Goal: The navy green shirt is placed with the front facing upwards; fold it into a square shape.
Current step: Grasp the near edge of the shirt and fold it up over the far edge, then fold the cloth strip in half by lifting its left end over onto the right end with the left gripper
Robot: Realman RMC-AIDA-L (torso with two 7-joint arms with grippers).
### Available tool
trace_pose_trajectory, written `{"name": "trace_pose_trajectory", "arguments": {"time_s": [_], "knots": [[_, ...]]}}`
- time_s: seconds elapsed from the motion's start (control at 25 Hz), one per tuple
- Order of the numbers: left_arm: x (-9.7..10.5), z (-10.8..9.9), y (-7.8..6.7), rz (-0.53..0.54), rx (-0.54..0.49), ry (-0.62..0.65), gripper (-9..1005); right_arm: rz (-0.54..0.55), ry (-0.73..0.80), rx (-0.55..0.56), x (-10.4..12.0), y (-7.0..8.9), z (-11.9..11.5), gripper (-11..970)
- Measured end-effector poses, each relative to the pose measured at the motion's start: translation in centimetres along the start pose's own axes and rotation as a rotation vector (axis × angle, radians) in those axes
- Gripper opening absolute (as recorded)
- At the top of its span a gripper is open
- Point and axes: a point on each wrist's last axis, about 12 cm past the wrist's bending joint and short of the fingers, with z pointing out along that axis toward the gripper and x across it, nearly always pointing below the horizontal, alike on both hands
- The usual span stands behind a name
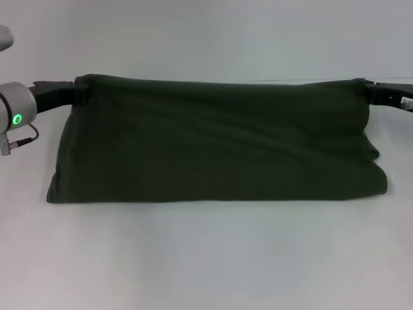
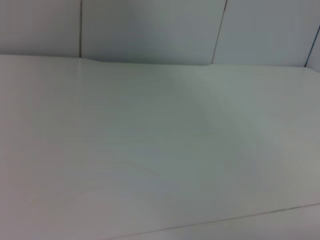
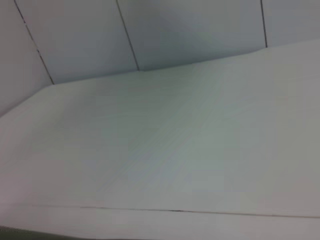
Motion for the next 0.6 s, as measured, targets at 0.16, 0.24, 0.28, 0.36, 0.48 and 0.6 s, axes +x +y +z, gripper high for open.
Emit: {"name": "trace_pose_trajectory", "arguments": {"time_s": [0.16,0.24,0.28,0.36,0.48,0.6], "knots": [[0.1,0.3,-0.1,-0.002,-0.037,-0.003,77,-0.037,0.022,0.029,-0.1,0.4,0.7,79],[0.1,0.4,0.1,-0.016,-0.077,-0.013,79,-0.044,0.021,0.063,-0.2,0.4,1.0,81],[0.2,0.5,0.2,-0.026,-0.098,-0.019,183,-0.045,0.019,0.084,-0.3,0.3,1.1,113],[0.2,0.5,0.5,-0.050,-0.149,-0.033,326,-0.051,0.012,0.116,-0.7,0.1,1.3,178],[0.2,0.4,1.0,-0.082,-0.204,-0.059,442,-0.060,0.001,0.135,-1.3,0.0,1.5,275],[0.2,0.1,1.3,-0.107,-0.205,-0.077,543,-0.052,-0.014,0.118,-1.9,0.1,1.3,426]]}}
